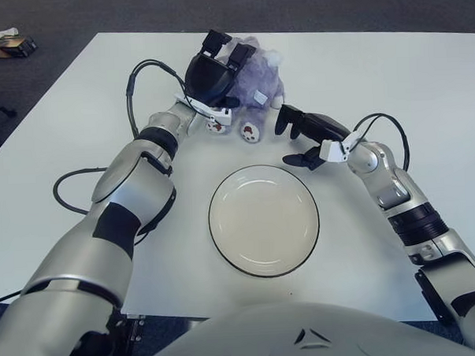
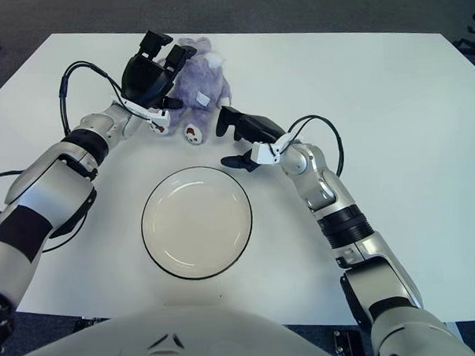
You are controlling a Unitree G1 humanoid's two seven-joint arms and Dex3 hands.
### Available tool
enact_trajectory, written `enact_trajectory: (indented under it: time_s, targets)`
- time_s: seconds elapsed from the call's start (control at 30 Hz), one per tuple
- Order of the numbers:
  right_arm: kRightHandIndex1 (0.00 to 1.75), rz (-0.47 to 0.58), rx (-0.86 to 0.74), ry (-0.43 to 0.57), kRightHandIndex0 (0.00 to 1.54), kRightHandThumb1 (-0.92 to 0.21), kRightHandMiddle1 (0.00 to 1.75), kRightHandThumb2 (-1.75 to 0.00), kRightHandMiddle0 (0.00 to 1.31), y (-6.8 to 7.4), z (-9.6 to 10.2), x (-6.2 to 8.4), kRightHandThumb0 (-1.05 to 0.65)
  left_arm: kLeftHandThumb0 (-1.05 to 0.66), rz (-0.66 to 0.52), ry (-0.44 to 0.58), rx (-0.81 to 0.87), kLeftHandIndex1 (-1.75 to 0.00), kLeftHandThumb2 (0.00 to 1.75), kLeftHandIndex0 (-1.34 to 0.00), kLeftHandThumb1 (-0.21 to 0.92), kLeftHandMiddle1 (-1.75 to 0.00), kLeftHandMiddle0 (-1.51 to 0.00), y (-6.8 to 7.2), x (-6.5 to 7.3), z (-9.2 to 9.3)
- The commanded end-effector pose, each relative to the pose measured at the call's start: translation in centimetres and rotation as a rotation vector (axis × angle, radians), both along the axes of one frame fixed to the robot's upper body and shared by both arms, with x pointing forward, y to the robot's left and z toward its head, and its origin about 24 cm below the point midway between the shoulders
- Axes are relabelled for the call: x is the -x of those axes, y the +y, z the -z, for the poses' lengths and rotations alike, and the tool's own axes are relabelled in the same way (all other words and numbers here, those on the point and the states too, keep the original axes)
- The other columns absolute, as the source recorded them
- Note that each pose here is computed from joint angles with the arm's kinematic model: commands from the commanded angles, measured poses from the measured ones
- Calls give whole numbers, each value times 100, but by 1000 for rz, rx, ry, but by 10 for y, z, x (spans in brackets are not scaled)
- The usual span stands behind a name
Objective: Put the doll into the plate.
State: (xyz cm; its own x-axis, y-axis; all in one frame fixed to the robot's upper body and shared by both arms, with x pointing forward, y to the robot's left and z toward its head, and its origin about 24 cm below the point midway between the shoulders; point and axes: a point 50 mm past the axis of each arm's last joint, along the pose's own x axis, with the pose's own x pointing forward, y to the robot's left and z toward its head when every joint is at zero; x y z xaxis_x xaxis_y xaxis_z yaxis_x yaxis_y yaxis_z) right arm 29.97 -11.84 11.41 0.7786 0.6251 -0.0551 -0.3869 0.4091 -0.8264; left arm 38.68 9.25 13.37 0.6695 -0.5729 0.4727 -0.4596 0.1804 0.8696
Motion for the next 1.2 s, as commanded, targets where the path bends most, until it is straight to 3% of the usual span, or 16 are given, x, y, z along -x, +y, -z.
enact_trajectory:
  time_s: [0.0, 0.13, 0.3, 0.53, 0.9, 1.17]
  targets:
    - [154, 12, -28, -4, 44, -67, 175, -84, 16, -3, -4, 2, -13, -40, -16, 39, -14, -88, 106, 0, 22, -93, 0, 3, -2, 1]
    - [157, 17, -31, -14, 48, -65, 175, -88, 15, -4, -6, 2, -3, -40, -20, 96, -28, -86, 107, 0, 22, -85, 0, 1, -4, 1]
    - [160, 25, -33, -26, 46, -67, 175, -86, 13, -6, -5, 1, -1, -43, -39, 218, -45, -82, 106, 0, 23, -71, 0, 1, -8, 1]
    - [163, 32, -37, -37, 44, -69, 174, -84, 11, -7, -3, 0, -1, -42, -58, 286, -35, -79, 107, 0, 29, -61, 0, 2, -11, -1]
    - [161, 20, -29, -39, 39, -78, 175, -72, 7, -9, 0, -1, -1, -44, -94, 285, -43, -83, 103, 0, 41, -66, 0, 4, -12, 0]
    - [160, 13, -24, -35, 36, -84, 175, -63, 4, -10, 0, -1, -1, -56, -161, 298, -52, -76, 91, 0, 49, -62, 0, 4, -14, 4]
